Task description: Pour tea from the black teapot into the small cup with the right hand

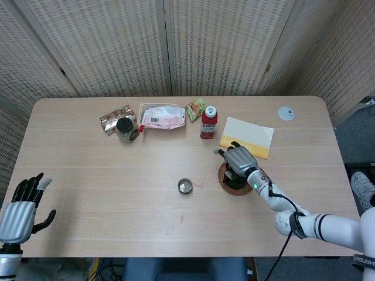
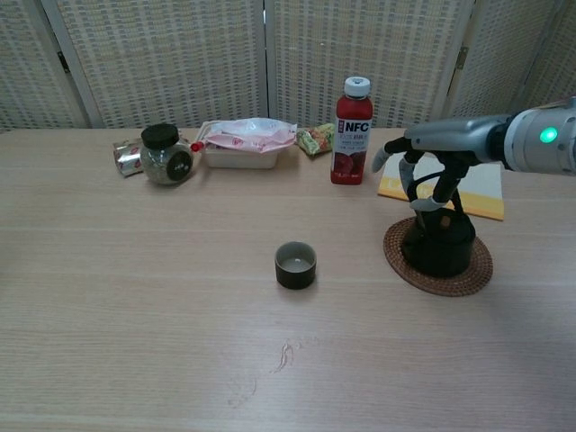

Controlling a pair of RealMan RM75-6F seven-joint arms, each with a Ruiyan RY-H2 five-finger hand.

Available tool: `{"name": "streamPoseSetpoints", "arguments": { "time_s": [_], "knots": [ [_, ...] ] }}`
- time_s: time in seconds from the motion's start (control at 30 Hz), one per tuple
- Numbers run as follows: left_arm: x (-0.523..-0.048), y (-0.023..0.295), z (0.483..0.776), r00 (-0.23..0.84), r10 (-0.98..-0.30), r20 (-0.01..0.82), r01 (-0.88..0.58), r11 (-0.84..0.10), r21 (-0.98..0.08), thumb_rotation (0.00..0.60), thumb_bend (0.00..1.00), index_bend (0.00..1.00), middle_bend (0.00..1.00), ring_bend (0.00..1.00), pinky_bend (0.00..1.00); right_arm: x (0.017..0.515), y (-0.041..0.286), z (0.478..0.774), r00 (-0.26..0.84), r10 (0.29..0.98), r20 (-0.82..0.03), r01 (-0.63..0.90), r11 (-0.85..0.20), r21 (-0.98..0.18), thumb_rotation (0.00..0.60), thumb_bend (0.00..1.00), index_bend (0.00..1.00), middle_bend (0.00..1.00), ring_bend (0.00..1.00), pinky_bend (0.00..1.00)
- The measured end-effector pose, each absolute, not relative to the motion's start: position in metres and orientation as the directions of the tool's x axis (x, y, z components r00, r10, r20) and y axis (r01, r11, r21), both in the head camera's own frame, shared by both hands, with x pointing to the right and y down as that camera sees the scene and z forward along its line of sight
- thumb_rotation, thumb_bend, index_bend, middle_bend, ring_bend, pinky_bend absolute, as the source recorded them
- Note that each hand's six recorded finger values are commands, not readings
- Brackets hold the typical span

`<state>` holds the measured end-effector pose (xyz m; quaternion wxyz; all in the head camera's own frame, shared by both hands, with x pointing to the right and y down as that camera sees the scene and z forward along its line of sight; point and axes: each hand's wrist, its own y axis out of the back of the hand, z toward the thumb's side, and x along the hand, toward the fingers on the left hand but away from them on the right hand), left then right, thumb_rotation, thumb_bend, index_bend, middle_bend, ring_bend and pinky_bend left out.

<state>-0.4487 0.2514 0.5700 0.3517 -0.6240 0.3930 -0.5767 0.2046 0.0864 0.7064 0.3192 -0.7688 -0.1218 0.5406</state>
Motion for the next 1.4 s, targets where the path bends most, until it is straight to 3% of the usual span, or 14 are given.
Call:
{"name": "streamPoseSetpoints", "arguments": {
  "time_s": [0.37,0.5,0.7,1.4],
  "knots": [
    [-0.453,0.252,0.57,0.021,-0.898,0.44,-0.091,-0.44,-0.893,0.6,0.33,0.1,0.0,0.0,0.0,0.221,0.114,0.681,0.4,0.536,-0.743,-0.203,-0.739,-0.643,0.6,0.33,0.19,0.46,0.27,0.1],
    [-0.455,0.253,0.569,0.018,-0.898,0.439,-0.092,-0.439,-0.894,0.6,0.33,0.1,0.0,0.0,0.0,0.228,0.124,0.673,0.401,0.545,-0.736,-0.22,-0.723,-0.655,0.6,0.32,0.19,0.39,0.28,0.1],
    [-0.455,0.255,0.568,0.018,-0.899,0.437,-0.096,-0.437,-0.894,0.6,0.33,0.1,0.0,0.0,0.0,0.237,0.135,0.662,0.404,0.561,-0.722,-0.232,-0.701,-0.675,0.6,0.32,0.29,0.31,0.24,0.1],
    [-0.453,0.259,0.568,0.021,-0.899,0.438,-0.107,-0.438,-0.893,0.6,0.33,0.1,0.0,0.0,0.0,0.274,0.164,0.665,0.386,0.571,-0.724,-0.243,-0.695,-0.677,0.6,0.32,0.3,0.41,0.26,0.1]
  ]
}}
